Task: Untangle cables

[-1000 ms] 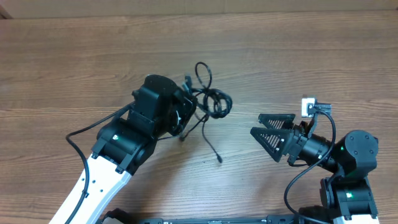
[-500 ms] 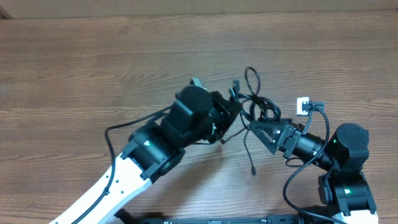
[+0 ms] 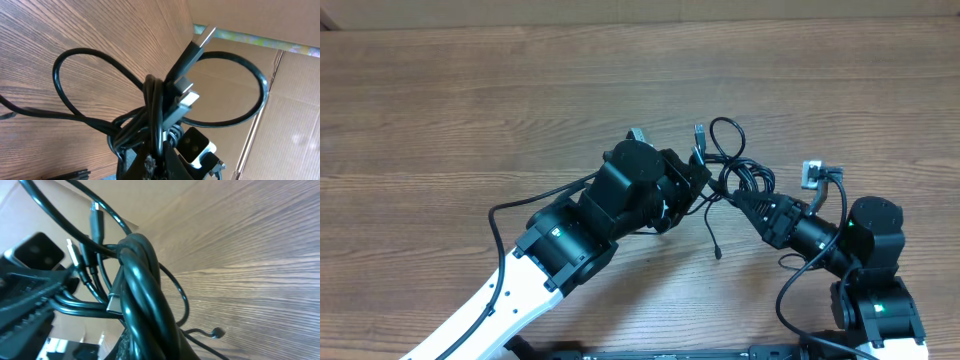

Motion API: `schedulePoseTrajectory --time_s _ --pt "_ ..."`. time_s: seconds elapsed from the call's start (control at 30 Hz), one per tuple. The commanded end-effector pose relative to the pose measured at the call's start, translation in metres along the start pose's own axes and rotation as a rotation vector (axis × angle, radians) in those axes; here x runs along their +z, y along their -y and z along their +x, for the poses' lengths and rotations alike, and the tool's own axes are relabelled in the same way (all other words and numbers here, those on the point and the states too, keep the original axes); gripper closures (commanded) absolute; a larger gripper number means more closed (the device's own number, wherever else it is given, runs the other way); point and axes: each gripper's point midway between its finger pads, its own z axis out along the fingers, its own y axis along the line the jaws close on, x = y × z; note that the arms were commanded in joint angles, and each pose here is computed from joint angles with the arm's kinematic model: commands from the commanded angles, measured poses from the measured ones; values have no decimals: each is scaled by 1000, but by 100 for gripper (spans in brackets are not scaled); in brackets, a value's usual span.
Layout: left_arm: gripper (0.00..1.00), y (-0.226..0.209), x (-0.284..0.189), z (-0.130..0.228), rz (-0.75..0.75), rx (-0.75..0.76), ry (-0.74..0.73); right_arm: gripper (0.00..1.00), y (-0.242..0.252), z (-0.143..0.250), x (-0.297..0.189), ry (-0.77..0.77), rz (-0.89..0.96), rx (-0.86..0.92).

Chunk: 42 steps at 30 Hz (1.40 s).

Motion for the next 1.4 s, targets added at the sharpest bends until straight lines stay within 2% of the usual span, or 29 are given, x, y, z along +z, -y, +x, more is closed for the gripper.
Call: schedulePoseTrajectory --time_s 0.0,0.07,0.17,0.27,0.5,0.67,0.8,0.9,1.0,1.07,1.13,1.17,1.23,1.3,1.33,1.37 --pt "96 25 -21 5 81 5 -14 96 15 -11 -3 61 103 -74" --pt "96 27 -24 5 89 7 -14 96 34 -12 -6 83 196 -49" --pt "96 29 -27 5 98 11 -13 96 44 -10 -8 74 250 -106" --pt "96 30 -29 -4 104 64 44 96 45 -7 -8 53 256 -189" --pt "96 24 -31 -26 78 62 172 96 51 2 -9 -7 280 -345" --pt "96 24 -32 -31 74 92 207 96 50 3 -9 -16 273 -371" --pt "96 23 -34 -40 59 183 263 96 44 7 -7 -34 234 -396" --pt "76 23 -36 -49 16 413 320 96 44 7 -7 -34 234 -395" --pt "67 10 -37 -53 -73 587 333 96 44 6 -7 -31 230 -381" --pt "60 -4 -39 -58 -138 597 344 96 43 6 -7 -27 228 -373" --pt "48 -20 -41 -63 -212 600 348 96 42 4 -7 -17 224 -352" --pt "37 -28 -42 -64 -251 624 342 96 40 2 -6 -3 219 -319" --pt "25 -43 -45 -63 -321 684 314 96 32 -4 -5 29 186 -235" --pt "20 -47 -43 -58 -326 677 273 96 16 -9 -3 48 107 -152" --pt "16 -48 -41 -53 -312 642 249 96 4 -10 -2 49 46 -114" --pt "16 -48 -40 -49 -296 573 236 96 -16 -11 -2 34 -50 -109"
